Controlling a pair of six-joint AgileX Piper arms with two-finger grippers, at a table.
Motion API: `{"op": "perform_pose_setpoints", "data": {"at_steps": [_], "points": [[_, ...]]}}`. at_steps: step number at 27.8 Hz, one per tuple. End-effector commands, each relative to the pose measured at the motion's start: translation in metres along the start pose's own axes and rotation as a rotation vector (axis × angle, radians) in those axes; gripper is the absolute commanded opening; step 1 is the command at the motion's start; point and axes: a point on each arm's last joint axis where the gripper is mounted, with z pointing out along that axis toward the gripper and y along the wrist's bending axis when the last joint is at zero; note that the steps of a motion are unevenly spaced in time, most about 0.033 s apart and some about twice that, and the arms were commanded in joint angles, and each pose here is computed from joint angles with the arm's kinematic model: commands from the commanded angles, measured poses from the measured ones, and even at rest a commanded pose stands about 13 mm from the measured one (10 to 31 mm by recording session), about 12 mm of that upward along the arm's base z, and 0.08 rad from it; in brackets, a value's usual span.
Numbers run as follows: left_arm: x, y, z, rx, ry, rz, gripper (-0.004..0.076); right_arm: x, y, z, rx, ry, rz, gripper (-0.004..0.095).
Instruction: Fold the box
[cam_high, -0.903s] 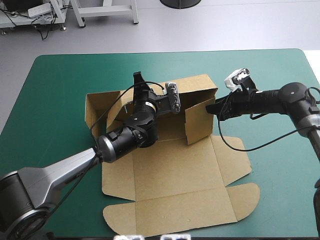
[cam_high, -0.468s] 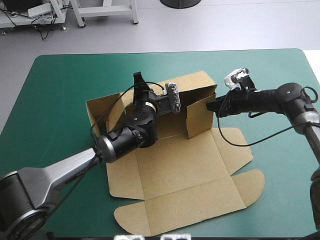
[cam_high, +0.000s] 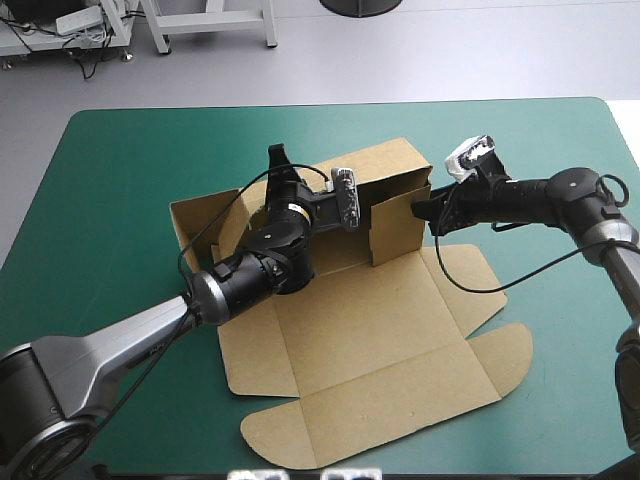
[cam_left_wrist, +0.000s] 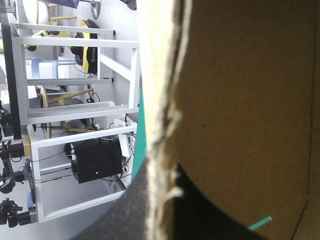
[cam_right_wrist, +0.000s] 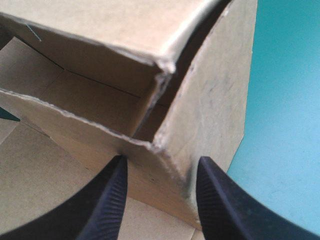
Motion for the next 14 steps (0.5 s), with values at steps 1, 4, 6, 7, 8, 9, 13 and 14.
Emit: {"op": "perform_pose_setpoints", "data": {"at_steps": [1, 4, 6, 7, 8, 9, 13, 14], "points": [[-0.004, 0.015, -0.018, -0.013, -0.088, -0.067, -0.001, -0.021, 0.002, -0.009, 0.031, -0.132, -0.004, 0.0411], [-0.004, 0.014, -0.018, -0.009, -0.088, -0.07, -0.001, -0.02, -0.003, 0.0, 0.008, -0.169, 0.024, 0.0411], [-0.004, 0.014, -0.018, -0.003, -0.087, -0.076, -0.001, -0.018, -0.009, 0.007, 0.001, -0.191, 0.046, 0.0411], [-0.004, 0.014, -0.018, -0.003, -0.087, -0.076, -0.001, -0.017, -0.01, 0.009, -0.003, -0.201, 0.052, 0.0411], [-0.004, 0.014, -0.018, -0.003, -0.087, -0.076, -0.001, -0.015, -0.015, 0.015, -0.008, -0.213, 0.077, 0.0411], [-0.004, 0.014, -0.018, -0.003, -0.087, -0.076, -0.001, -0.014, -0.016, 0.017, -0.009, -0.215, 0.081, 0.0411], [-0.004, 0.014, -0.018, -0.003, -0.095, -0.076, -0.001, -0.012, -0.019, 0.022, -0.019, -0.236, 0.085, 0.0411], [-0.005, 0.014, -0.018, -0.002, -0.1, -0.078, -0.001, -0.011, -0.02, 0.024, -0.023, -0.236, 0.078, 0.0411]]}}
